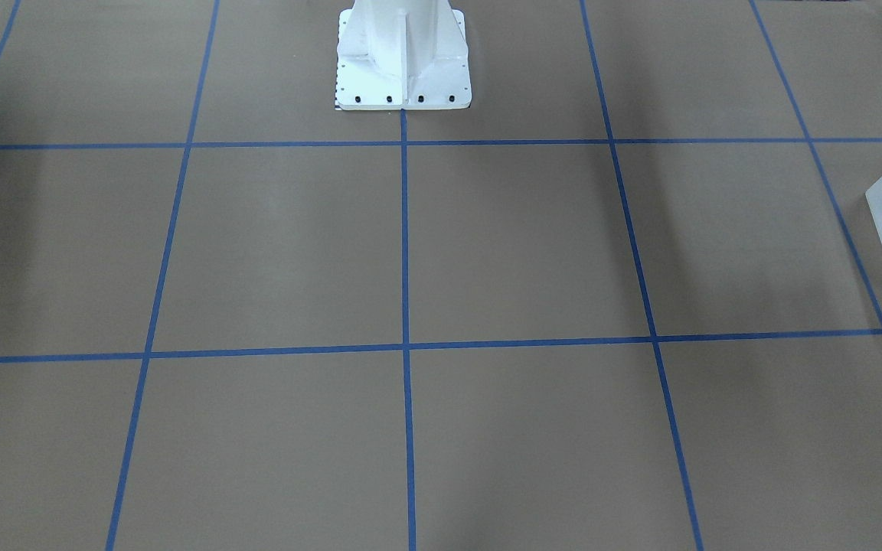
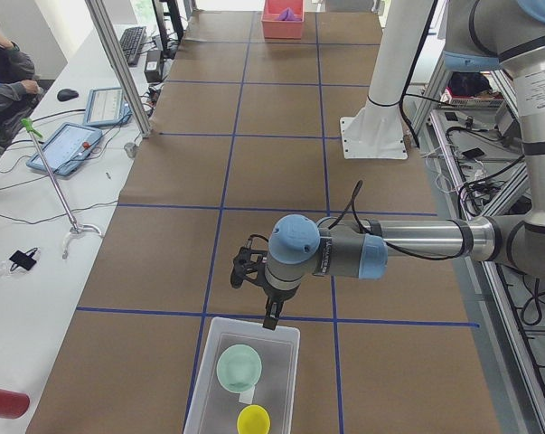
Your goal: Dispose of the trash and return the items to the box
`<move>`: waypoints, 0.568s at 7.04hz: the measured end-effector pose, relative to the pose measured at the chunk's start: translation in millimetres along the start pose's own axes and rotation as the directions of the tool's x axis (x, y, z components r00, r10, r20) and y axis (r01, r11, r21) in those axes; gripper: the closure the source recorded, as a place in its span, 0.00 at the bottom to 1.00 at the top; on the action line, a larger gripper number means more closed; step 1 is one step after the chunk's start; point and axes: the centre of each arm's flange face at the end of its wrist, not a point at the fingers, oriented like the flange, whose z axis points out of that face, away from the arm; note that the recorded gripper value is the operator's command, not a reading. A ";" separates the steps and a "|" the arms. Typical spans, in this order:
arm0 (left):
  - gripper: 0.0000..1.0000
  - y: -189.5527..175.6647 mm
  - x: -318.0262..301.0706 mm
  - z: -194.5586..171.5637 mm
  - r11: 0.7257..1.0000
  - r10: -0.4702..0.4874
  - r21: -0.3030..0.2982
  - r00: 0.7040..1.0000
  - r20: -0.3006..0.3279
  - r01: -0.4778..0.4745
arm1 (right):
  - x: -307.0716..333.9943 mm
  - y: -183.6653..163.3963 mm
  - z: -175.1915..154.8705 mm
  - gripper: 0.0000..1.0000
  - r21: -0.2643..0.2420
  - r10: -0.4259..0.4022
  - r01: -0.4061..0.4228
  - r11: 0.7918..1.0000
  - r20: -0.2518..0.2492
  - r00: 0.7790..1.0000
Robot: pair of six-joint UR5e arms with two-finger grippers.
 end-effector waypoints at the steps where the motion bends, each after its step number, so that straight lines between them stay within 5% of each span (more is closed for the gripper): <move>1: 0.02 2.3 -0.6 0.8 1.000 -0.002 -0.002 1.000 0.000 0.002 | -5.6 7.5 -5.2 0.00 0.003 -0.015 0.015 1.000 -0.019 1.000; 4: 0.02 6.5 -1.7 2.3 1.000 -0.007 -0.007 1.000 -0.001 0.007 | -0.7 25.7 14.7 0.00 -0.042 0.013 -0.011 0.999 0.034 0.999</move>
